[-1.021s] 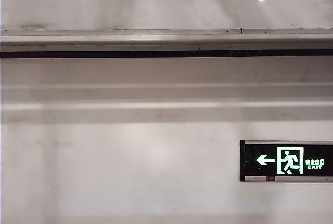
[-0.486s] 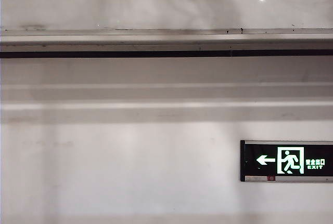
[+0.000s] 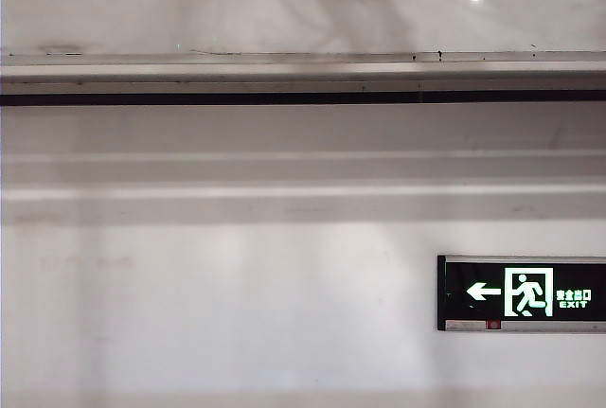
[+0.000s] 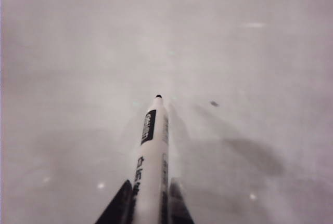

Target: Take a marker from the whiteboard tray, write "Hi!" on the whiteboard, and then put the marker back vertically into the whiteboard tray.

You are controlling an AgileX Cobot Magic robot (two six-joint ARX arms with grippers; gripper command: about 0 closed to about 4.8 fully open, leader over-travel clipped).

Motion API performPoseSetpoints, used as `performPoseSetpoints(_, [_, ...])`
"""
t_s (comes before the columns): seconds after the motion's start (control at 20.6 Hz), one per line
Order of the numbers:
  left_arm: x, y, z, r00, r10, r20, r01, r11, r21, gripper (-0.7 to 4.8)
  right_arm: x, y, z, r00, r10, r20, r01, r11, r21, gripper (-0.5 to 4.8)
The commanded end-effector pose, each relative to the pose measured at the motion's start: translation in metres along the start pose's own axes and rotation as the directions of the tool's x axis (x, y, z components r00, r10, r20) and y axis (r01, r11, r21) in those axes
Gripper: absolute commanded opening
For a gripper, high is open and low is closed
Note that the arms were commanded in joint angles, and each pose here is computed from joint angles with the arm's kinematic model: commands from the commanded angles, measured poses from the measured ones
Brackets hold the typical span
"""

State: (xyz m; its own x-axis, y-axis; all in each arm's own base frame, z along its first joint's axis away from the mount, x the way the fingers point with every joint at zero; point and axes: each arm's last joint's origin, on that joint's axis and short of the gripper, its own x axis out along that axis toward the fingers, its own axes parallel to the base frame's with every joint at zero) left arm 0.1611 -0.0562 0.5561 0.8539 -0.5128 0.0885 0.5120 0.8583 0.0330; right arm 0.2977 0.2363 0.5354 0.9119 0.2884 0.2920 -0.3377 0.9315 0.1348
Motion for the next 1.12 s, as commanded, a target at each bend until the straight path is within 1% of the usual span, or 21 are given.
performPoseSetpoints(0.05, [-0.003, -0.002, 0.003, 0.999, -0.032, 0.017, 0.032, 0.999, 0.011, -0.06, 0.006, 0.004, -0.004, 0.999, 0.023, 0.047, -0.024, 1.0, 0.019, -0.02])
performPoseSetpoints(0.24, [-0.003, -0.002, 0.003, 0.999, -0.033, 0.013, 0.033, 0.999, 0.01, -0.06, 0.016, 0.008, -0.02, 0.999, 0.017, 0.036, -0.018, 1.0, 0.015, -0.02])
performPoseSetpoints(0.34, [-0.004, -0.002, 0.002, 0.999, -0.033, 0.008, 0.033, 0.999, 0.009, -0.06, 0.017, 0.009, -0.021, 0.999, 0.015, 0.035, -0.016, 1.0, 0.011, -0.02])
performPoseSetpoints(0.49, [-0.004, -0.002, 0.002, 0.999, -0.032, 0.005, 0.032, 0.999, 0.008, -0.06, 0.022, 0.01, -0.027, 0.998, 0.014, 0.059, -0.013, 0.999, -0.031, -0.02])
performPoseSetpoints(0.68, [-0.003, -0.002, 0.001, 0.999, -0.032, -0.003, 0.032, 0.999, 0.006, -0.06, 0.027, 0.01, -0.037, 0.999, 0.008, 0.039, -0.006, 0.999, -0.041, -0.02])
performPoseSetpoints(1.12, [-0.003, -0.002, 0.0, 0.999, -0.033, -0.011, 0.033, 0.999, 0.003, -0.06, 0.028, 0.011, -0.05, 0.998, 0.008, -0.065, -0.013, 0.997, -0.079, -0.02])
